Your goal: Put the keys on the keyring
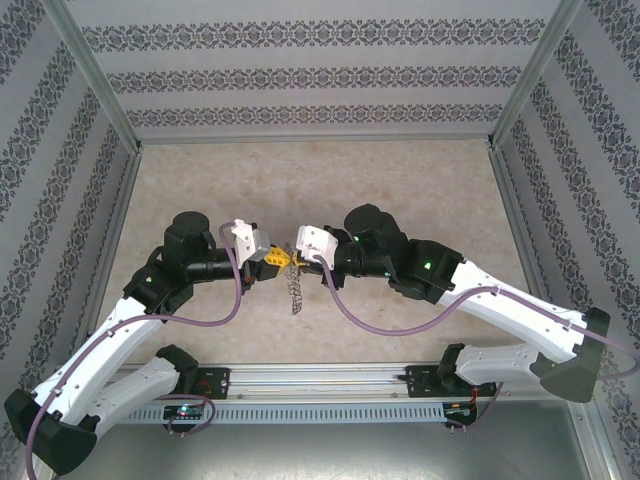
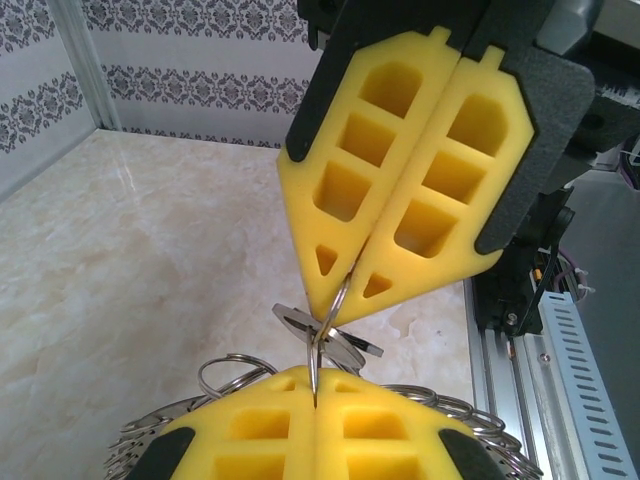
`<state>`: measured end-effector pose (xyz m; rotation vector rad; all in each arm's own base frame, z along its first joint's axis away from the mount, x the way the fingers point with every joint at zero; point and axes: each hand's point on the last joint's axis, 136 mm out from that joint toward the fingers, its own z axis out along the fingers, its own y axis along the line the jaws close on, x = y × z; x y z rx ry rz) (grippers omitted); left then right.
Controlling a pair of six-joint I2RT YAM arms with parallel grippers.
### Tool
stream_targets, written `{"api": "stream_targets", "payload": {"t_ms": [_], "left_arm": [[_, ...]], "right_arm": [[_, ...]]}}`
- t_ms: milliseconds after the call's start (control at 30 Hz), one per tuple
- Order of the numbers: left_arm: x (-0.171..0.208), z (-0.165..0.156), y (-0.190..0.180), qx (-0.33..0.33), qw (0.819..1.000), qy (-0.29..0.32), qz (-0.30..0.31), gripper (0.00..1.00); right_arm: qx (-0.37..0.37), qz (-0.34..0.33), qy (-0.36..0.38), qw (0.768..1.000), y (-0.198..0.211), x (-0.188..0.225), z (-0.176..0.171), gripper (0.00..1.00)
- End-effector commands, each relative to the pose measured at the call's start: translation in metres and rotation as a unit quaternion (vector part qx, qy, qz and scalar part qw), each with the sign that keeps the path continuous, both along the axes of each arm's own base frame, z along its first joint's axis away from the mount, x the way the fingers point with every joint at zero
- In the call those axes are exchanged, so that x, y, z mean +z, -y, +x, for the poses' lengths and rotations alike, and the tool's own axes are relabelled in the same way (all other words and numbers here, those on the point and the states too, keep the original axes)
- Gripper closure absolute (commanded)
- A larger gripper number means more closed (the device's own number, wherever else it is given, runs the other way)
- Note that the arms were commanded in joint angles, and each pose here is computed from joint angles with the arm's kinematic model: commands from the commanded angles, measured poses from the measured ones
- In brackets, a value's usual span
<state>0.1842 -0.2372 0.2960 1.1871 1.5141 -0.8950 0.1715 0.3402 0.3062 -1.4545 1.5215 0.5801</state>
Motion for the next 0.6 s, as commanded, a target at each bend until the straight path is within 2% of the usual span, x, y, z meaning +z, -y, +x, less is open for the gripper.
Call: {"api": "stream_targets", "payload": {"t_ms": [0, 567], "left_arm": [[0.0370, -0.0138, 0.0072, -0.049, 0.996, 0.066, -0.044, 1.00], [0.0379, -0.0150, 0.0069, -0.050, 0.996, 0.066, -0.046, 1.00]], "right_arm": [[0.026, -0.016, -0.002, 1.000, -0.0085, -0.0094, -0.0092, 1.00], [0.045, -0.037, 0.020, 0.998, -0.0168, -0.0101, -0.0161, 1.00]]}}
